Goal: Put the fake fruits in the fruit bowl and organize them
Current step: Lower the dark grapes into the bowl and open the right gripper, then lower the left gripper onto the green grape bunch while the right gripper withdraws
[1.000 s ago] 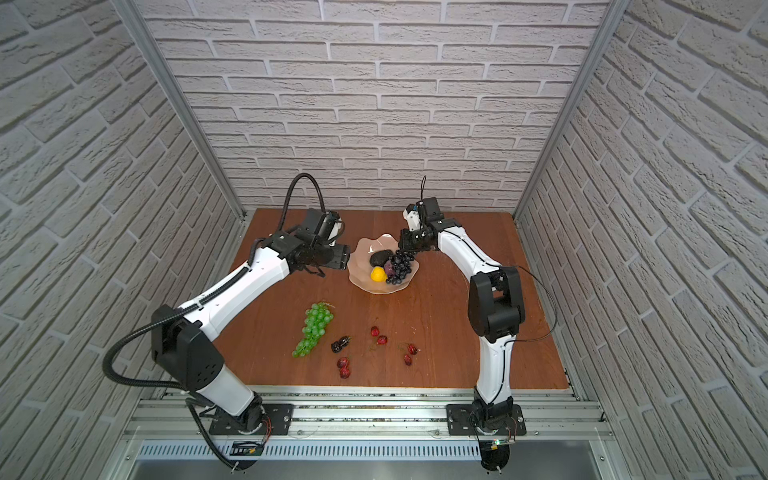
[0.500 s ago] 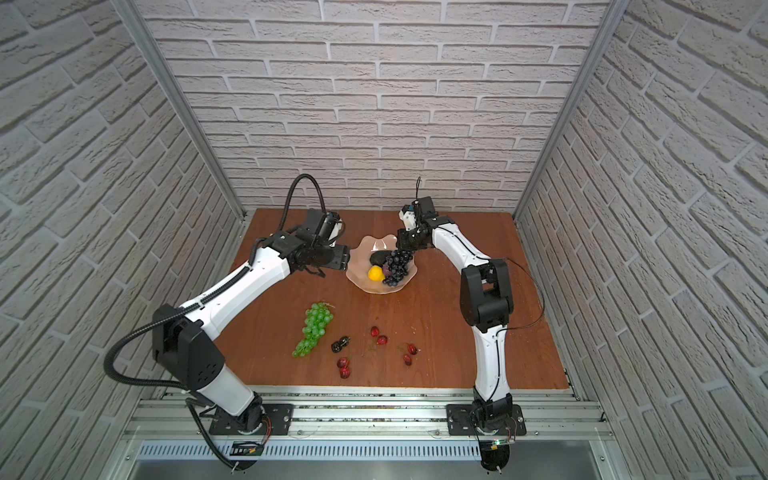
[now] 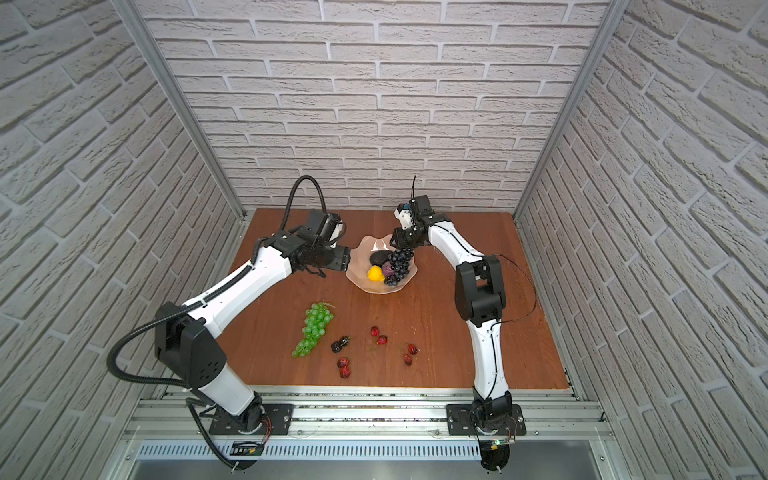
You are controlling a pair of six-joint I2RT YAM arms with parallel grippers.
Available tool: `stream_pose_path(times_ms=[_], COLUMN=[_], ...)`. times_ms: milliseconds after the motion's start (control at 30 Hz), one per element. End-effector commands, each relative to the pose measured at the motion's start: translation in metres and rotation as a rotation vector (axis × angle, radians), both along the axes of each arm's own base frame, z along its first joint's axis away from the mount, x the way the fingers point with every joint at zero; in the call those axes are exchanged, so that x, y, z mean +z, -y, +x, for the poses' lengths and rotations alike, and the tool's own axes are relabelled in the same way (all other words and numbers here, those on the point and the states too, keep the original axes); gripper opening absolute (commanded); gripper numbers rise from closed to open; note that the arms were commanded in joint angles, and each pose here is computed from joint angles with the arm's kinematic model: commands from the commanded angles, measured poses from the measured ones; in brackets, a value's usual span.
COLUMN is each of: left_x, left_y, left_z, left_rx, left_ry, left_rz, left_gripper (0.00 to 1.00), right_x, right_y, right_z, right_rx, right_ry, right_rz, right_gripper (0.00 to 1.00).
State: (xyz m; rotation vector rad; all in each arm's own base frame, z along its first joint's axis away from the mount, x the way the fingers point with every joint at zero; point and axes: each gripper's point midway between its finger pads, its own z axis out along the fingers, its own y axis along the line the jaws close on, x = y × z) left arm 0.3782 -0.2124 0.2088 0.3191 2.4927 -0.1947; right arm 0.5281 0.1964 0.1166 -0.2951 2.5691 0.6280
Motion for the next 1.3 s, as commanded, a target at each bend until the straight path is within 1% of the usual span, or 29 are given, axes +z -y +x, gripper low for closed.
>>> stream_pose_path(times_ms=[0, 100, 300, 400, 500, 633, 667, 700, 767, 900, 967, 1100, 1167, 1267], left_x=[0.008, 0.009, 0.012, 0.014, 0.015, 0.015, 0.014, 0.012, 0.009, 0.000, -0.007, -0.020, -0.023, -0.033], left_y=[-0.001, -0.002, -0.003, -0.005, -0.007, -0.010, -0.011, -0.011, -0.012, -0.009, -0.010, -0.021, -0.025, -0.019], left_z=[0.003, 0.003, 0.001, -0.001, -0.004, -0.008, -0.010, -0.011, -0.014, -0.025, -0.035, -0.058, -0.070, -0.086], left_rx=[0.013, 0.014, 0.017, 0.018, 0.021, 0.025, 0.025, 0.024, 0.029, 0.035, 0.033, 0.030, 0.013, -0.060], left_ry=[0.011, 0.014, 0.023, 0.028, 0.032, 0.034, 0.030, 0.026, 0.015, -0.031, -0.082, -0.187, -0.231, -0.306], left_rz=[-0.015, -0.015, -0.017, -0.019, -0.022, -0.022, -0.021, -0.021, -0.031, -0.081, -0.085, -0.046, -0.032, -0.040], left_gripper=[0.75, 0.75, 0.75, 0.75, 0.75, 0.75, 0.75, 0.75, 0.75, 0.74, 0.72, 0.68, 0.67, 0.66], right_x=[0.016, 0.024, 0.055, 0.069, 0.076, 0.074, 0.068, 0.077, 0.072, 0.057, 0.062, 0.087, 0.096, 0.102], right_y=[-0.011, -0.013, -0.010, -0.006, 0.003, 0.014, 0.017, 0.021, 0.027, 0.031, 0.026, 0.017, 0.010, 0.003], right_z=[0.002, 0.003, 0.007, 0.005, -0.004, -0.029, -0.035, -0.041, -0.053, -0.070, -0.079, -0.097, -0.109, -0.127], right_rx=[0.043, 0.054, 0.051, 0.045, 0.014, 0.003, -0.005, -0.020, -0.042, -0.054, -0.039, -0.014, 0.010, 0.030], right_ry=[0.044, 0.069, 0.142, 0.170, 0.161, 0.138, 0.125, 0.135, 0.107, 0.061, 0.060, 0.117, 0.133, 0.151], right_rz=[0.017, 0.005, -0.013, -0.027, -0.061, -0.086, -0.092, -0.094, -0.109, -0.106, -0.072, -0.051, -0.048, -0.051], right_gripper=[0.40, 0.44, 0.55, 0.55, 0.54, 0.52, 0.52, 0.51, 0.50, 0.44, 0.41, 0.41, 0.41, 0.42])
